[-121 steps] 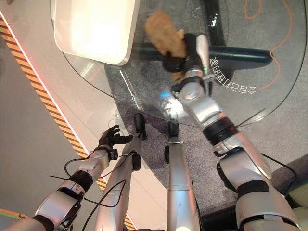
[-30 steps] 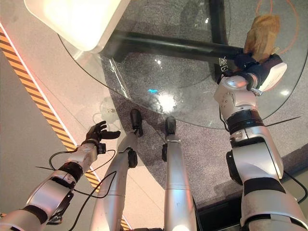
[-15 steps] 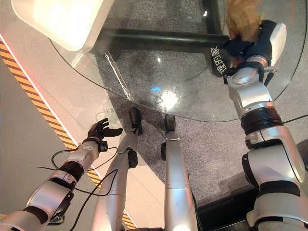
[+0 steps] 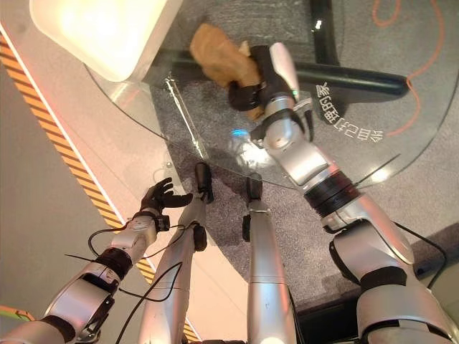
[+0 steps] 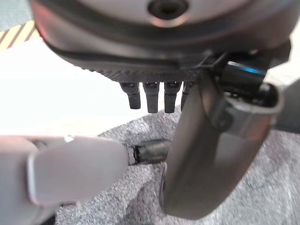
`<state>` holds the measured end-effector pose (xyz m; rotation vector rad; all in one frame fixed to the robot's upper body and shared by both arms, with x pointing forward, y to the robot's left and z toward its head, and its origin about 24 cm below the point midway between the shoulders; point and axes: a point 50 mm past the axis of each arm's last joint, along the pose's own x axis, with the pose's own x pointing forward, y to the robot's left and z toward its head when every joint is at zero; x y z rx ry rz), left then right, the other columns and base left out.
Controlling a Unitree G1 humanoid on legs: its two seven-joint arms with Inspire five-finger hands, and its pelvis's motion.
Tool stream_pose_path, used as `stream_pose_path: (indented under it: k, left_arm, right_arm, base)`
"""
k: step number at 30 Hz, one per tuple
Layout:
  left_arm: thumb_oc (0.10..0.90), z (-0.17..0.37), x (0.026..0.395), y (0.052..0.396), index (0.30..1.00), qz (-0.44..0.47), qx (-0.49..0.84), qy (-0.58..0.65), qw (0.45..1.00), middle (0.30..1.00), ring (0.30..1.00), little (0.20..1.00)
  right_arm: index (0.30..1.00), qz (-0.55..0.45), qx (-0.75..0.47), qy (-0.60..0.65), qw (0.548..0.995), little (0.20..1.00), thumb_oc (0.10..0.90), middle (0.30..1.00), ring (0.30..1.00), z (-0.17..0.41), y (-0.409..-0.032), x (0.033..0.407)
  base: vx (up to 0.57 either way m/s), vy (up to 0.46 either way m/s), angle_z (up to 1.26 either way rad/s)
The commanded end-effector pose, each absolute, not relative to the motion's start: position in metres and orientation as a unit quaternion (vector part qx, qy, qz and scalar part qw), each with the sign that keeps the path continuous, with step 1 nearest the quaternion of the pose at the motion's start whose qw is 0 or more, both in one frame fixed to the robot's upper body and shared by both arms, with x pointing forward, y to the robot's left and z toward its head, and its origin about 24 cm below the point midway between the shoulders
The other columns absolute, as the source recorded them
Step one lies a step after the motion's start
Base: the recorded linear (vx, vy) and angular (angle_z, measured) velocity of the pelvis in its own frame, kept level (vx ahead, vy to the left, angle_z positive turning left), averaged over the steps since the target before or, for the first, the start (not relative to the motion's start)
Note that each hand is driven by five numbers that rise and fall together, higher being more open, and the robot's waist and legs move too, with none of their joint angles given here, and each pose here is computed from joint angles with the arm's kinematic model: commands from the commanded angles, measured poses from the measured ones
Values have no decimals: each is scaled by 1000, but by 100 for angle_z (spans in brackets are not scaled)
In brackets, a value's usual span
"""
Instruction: Wipe the table with a cloth and put it in the basket.
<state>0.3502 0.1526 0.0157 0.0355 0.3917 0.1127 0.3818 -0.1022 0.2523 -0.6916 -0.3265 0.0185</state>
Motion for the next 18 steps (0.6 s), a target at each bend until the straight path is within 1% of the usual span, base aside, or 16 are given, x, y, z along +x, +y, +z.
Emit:
stream_pose_path:
  k: [1,11,18]
  left_arm:
    - [800,-12,330,169,900,74,41,227,970,900,900,900]
    - [800,-14,327,169,900,67,48,226,971,900,900,900]
    - [800,-16,326,171,900,72,53,225,970,900,900,900]
  right_arm:
    - [300,4,-363,-55,930,200,100,300,300,205,-125,390]
    - [300,30,-381,-35,924,200,100,300,300,188,-113,387]
    - [300,35,-378,-25,925,200,100,300,300,180,-112,386]
  base:
    - [7,3,12]
    - [2,-1,4]
    - [0,0,0]
